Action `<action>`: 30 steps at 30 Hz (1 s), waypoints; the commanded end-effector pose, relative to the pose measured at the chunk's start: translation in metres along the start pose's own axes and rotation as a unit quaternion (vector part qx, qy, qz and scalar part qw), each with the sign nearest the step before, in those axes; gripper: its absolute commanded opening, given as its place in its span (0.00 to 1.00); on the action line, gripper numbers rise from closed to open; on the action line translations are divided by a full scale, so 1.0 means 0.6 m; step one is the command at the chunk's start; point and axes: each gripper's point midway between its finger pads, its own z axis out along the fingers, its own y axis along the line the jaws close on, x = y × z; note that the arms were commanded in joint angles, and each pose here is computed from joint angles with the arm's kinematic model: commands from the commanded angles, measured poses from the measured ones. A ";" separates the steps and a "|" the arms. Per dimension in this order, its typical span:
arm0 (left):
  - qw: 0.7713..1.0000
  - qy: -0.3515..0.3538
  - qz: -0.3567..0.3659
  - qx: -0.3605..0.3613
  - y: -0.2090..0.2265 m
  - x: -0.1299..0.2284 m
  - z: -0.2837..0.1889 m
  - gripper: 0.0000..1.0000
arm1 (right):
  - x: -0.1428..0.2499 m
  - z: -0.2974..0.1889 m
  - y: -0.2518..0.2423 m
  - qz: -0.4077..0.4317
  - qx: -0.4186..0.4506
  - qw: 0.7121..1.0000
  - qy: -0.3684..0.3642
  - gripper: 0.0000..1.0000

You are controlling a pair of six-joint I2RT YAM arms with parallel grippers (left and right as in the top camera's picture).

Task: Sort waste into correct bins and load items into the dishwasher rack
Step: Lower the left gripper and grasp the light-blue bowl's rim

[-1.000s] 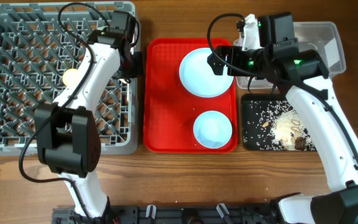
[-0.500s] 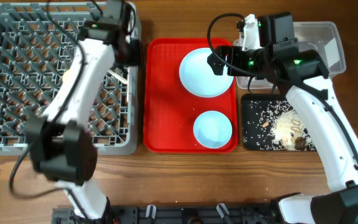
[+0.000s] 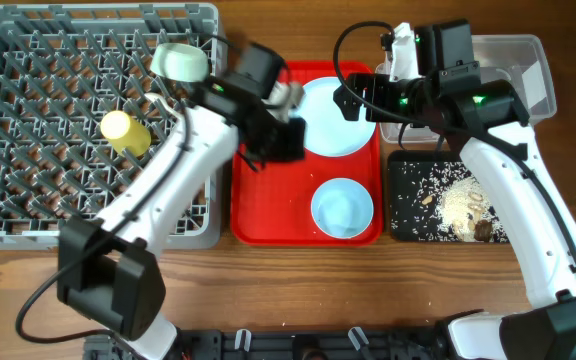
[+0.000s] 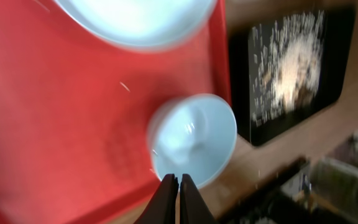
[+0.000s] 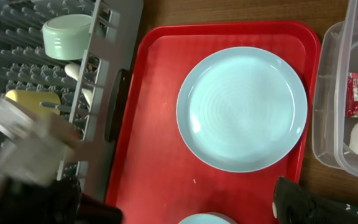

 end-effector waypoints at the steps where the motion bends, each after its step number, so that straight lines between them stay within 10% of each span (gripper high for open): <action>1: 0.999 0.043 0.001 0.011 -0.031 0.056 0.057 0.11 | 0.004 0.008 0.001 0.004 -0.006 1.000 0.008 1.00; 2: 0.998 0.055 0.013 0.009 -0.037 0.076 0.077 0.33 | 0.004 0.008 0.001 0.004 -0.006 1.000 0.008 1.00; 5: 0.997 0.056 0.034 -0.041 -0.016 0.104 0.116 0.43 | 0.004 0.008 0.001 0.004 -0.006 1.000 0.008 1.00; 30: 0.974 -0.017 0.017 -0.225 0.123 0.088 0.171 0.12 | 0.004 0.008 0.001 0.004 -0.006 1.000 0.008 1.00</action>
